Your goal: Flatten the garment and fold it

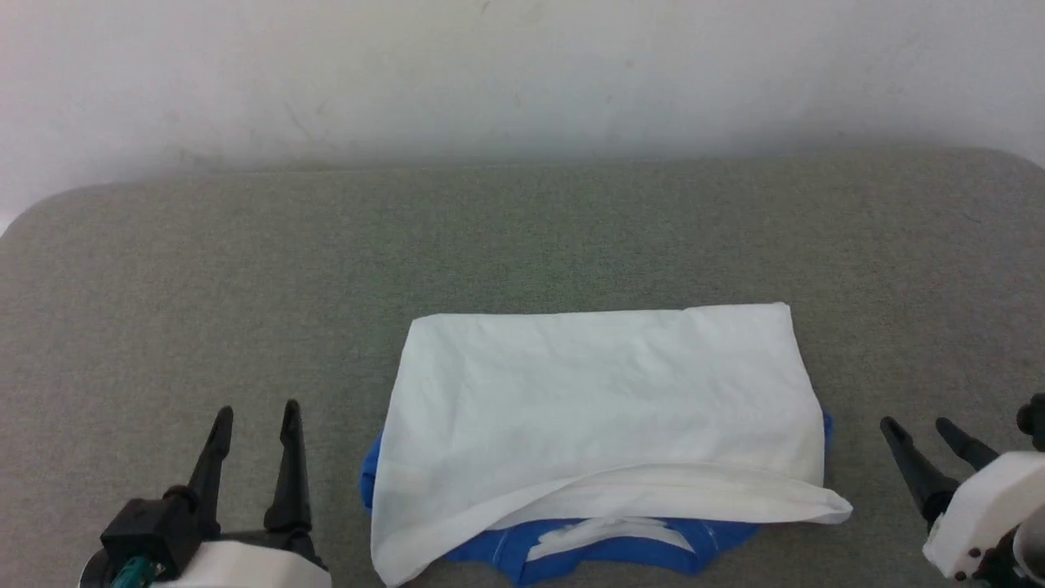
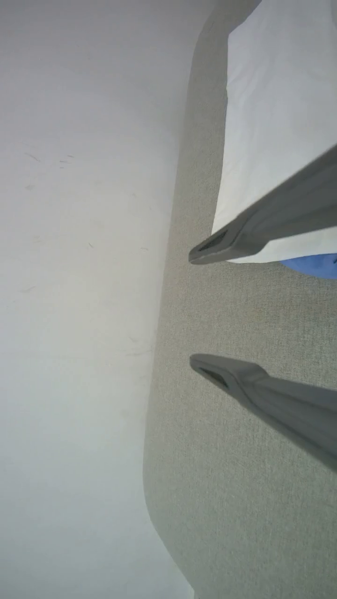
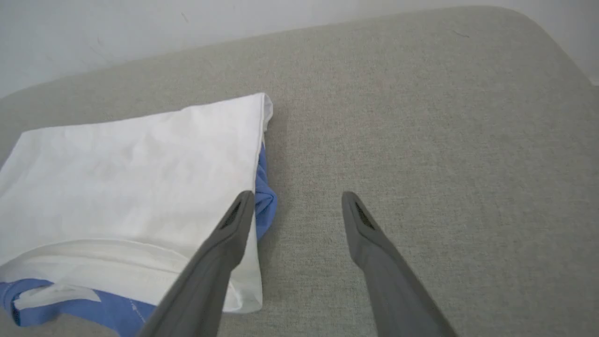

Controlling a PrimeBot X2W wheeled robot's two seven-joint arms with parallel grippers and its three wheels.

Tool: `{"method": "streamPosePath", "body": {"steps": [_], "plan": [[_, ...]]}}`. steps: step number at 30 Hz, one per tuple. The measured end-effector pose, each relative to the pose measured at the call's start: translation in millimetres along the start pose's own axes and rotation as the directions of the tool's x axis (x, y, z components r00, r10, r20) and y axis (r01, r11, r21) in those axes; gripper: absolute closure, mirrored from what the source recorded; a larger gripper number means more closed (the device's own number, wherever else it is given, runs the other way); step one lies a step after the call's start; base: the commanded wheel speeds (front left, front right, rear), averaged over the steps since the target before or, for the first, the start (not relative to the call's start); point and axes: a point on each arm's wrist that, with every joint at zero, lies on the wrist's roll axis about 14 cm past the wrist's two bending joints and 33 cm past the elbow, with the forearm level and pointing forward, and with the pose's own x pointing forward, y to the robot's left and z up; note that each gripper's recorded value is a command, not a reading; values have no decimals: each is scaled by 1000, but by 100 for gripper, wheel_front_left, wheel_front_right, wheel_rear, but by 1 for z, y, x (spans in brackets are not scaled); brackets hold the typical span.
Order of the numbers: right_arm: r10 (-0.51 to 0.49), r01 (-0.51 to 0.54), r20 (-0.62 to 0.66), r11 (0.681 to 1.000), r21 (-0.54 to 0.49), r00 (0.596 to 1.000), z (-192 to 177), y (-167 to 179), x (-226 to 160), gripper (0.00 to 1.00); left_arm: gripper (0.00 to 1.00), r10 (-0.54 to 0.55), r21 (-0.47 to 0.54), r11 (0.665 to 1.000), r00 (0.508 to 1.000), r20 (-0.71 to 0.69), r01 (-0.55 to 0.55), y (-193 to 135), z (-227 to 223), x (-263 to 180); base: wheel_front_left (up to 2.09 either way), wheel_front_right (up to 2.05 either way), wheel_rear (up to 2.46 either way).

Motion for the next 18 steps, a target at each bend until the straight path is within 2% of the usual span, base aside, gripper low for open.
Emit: {"method": "streamPosePath", "body": {"steps": [4, 9, 12, 18], "plan": [[57, -59, -134, 998, -14, 989, -11, 11, 24, 0, 0, 13, 12, 1000, 998, 69, -14, -2, 16, 3, 0, 0, 0], [129, -145, -319, 989, -28, 939, -34, 34, 50, 0, 0, 21, 19, 1000, 994, 106, -23, -2, 24, 2, 0, 0, 0], [137, -159, -378, 987, -27, 915, -42, 40, 64, 0, 0, 30, 15, 999, 994, 108, -32, -2, 23, 1, 0, 0, 0], [173, -183, -547, 982, 37, 819, -75, 52, 74, 0, 0, 38, 32, 999, 994, 103, -41, 2, 20, 1, 0, 0, 0]]}}
